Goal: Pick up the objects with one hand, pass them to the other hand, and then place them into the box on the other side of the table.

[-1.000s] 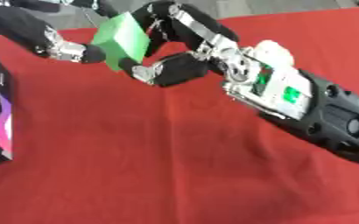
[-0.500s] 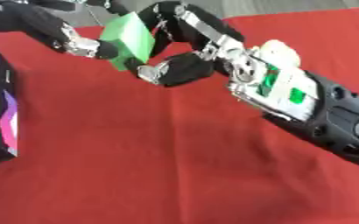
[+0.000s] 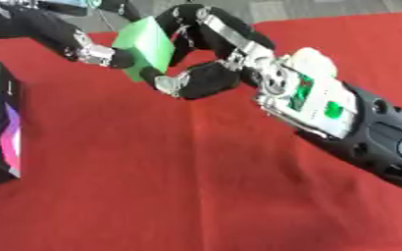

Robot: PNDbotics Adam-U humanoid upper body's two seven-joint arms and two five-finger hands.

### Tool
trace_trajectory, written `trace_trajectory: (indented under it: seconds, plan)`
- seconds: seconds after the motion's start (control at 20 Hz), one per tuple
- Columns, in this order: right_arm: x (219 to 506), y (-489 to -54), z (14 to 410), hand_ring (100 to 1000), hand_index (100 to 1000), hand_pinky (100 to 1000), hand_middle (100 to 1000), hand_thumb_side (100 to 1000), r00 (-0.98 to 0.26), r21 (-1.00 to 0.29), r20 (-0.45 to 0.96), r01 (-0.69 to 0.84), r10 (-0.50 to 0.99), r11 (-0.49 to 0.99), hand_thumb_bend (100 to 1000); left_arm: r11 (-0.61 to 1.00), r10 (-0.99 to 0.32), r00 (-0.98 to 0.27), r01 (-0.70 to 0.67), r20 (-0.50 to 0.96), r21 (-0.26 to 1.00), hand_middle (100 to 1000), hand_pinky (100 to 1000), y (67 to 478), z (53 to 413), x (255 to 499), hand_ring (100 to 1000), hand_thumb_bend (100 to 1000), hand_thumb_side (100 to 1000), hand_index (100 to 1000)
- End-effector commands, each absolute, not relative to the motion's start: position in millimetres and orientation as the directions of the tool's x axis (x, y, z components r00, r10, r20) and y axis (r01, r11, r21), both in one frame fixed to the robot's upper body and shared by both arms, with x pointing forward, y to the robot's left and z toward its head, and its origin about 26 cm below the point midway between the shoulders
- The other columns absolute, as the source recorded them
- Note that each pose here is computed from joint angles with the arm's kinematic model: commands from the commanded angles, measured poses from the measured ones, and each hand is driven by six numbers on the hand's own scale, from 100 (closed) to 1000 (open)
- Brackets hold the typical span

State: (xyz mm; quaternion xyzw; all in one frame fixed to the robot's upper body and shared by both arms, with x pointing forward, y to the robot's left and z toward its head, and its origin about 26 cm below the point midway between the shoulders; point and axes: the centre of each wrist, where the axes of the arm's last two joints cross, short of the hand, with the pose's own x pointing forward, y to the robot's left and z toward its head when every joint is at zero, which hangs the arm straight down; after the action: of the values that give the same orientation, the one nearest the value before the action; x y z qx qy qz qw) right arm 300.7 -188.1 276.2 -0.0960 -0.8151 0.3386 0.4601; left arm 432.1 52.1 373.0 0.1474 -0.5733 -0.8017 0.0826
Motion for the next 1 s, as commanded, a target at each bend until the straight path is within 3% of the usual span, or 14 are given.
trace_trajectory:
  seconds: [0.05,0.4,0.5,0.55,0.75,0.95,1.0]
  plan:
    - [298.6,-187.4,286.9,505,526,619,375,100,-0.588,-0.636,0.672,-0.146,0.450,0.758,106,-0.490,-0.157,-0.959,-0.134,-0.238,0.862,878,1000,52.4,386.2,429.7,935,375,867,891]
    - [298.6,-187.7,287.3,505,525,617,375,100,-0.588,-0.632,0.674,-0.144,0.448,0.762,109,-0.462,-0.162,-0.963,-0.120,-0.217,0.879,833,1000,48.4,390.5,426.1,909,309,763,836]
    - [298.6,-187.5,287.6,505,525,617,375,100,-0.589,-0.630,0.674,-0.144,0.446,0.763,110,-0.452,-0.167,-0.964,-0.111,-0.207,0.885,802,1000,48.0,391.4,425.2,895,271,657,798]
    - [298.6,-187.6,287.7,505,525,617,375,100,-0.589,-0.630,0.674,-0.143,0.445,0.764,110,-0.446,-0.172,-0.965,-0.104,-0.199,0.889,799,1000,48.3,392.1,424.8,894,265,649,795]
    - [298.7,-188.1,286.7,505,525,616,375,100,-0.585,-0.629,0.676,-0.141,0.448,0.765,113,-0.402,-0.202,-0.968,-0.057,-0.149,0.914,731,1000,50.9,396.9,423.0,863,117,502,710]
    - [298.8,-188.6,286.0,507,528,618,378,100,-0.581,-0.629,0.677,-0.139,0.451,0.765,118,-0.364,-0.232,-0.968,-0.003,-0.093,0.932,652,1000,52.6,400.9,420.5,816,100,444,635]
    - [298.8,-188.7,285.6,509,532,620,381,100,-0.579,-0.630,0.677,-0.139,0.454,0.764,124,-0.355,-0.237,-0.968,0.010,-0.080,0.935,623,1000,53.0,401.7,419.9,797,100,384,609]
